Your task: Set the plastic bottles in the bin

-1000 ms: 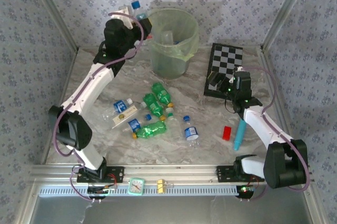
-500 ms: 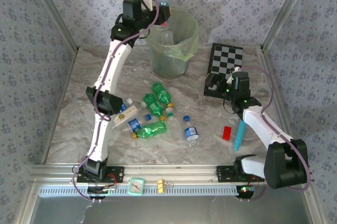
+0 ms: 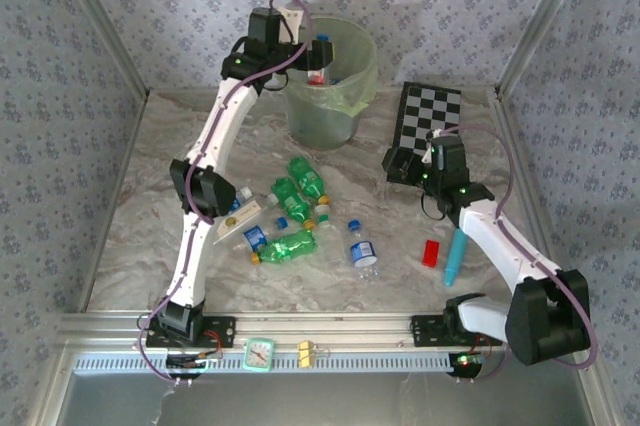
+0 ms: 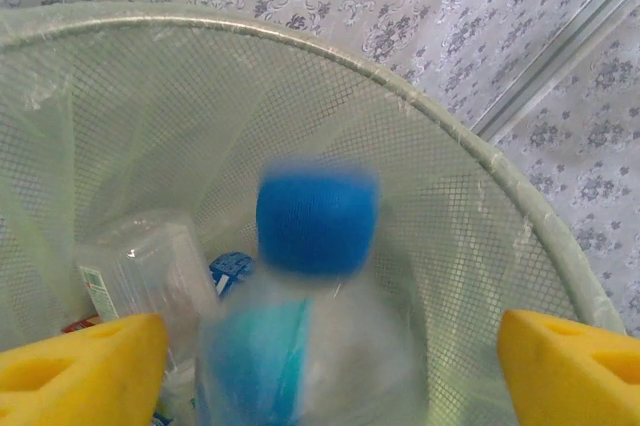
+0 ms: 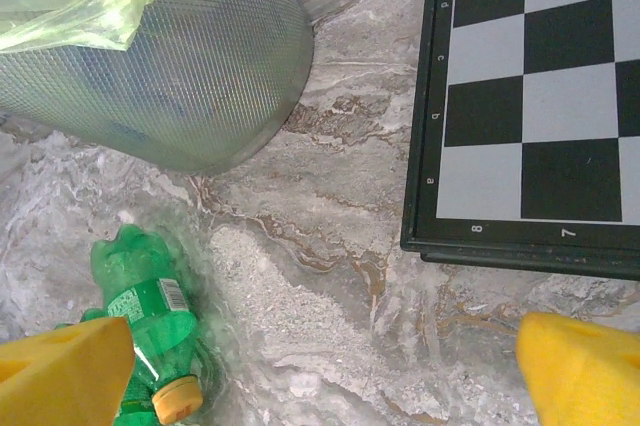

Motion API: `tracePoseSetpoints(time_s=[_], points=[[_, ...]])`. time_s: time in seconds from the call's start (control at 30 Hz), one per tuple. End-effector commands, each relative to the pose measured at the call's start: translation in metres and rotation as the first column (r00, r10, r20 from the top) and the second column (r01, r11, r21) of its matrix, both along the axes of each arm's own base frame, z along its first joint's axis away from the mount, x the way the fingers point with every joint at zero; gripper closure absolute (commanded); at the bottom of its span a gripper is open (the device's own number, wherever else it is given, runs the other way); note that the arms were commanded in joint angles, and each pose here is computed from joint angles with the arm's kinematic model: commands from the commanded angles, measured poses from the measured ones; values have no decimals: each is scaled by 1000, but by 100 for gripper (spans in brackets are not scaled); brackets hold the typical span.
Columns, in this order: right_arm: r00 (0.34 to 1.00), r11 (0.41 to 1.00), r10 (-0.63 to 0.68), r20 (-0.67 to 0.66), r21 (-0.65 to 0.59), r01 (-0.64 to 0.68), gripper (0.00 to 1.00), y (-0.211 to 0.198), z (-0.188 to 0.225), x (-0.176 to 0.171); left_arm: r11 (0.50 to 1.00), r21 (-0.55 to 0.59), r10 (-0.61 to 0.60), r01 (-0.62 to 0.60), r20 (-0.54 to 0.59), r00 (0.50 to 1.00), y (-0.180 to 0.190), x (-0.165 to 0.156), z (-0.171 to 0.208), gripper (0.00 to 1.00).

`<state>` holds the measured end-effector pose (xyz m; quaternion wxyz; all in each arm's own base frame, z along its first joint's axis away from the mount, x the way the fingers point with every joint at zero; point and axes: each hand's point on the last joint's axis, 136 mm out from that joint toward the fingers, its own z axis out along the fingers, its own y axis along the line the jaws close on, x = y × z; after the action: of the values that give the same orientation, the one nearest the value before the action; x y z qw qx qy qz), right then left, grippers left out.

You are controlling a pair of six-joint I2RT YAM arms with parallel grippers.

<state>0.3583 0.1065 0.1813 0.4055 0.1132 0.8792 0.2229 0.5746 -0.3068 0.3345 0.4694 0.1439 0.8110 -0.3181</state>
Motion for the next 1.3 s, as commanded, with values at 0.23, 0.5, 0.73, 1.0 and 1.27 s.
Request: tracePoseSetpoints(time_s=[0.23, 0.5, 0.73, 1.0, 1.27], points=[[999, 993, 31, -30, -115, -34, 0, 7, 6, -11, 999, 7, -43, 42, 176, 983, -12, -43, 80, 0], [988, 983, 147, -39, -108, -150, 0, 35, 8, -30, 993, 84, -103, 86, 216, 971, -26, -100, 106, 0], [986, 977, 163, -29, -133, -166, 0, 43, 7, -54, 993, 76, -111, 94, 258, 960, -15, -161, 91, 0], [968, 958, 240, -69, -143, -248, 0, 64, -9, -79, 995, -22, 95, -93, 231, 968, 53, -212, 34, 0], [909, 912, 347, -232, -144, -385, 0, 84, -39, -101, 955, -49, 297, -294, 100, 950, 106, -238, -59, 0]])
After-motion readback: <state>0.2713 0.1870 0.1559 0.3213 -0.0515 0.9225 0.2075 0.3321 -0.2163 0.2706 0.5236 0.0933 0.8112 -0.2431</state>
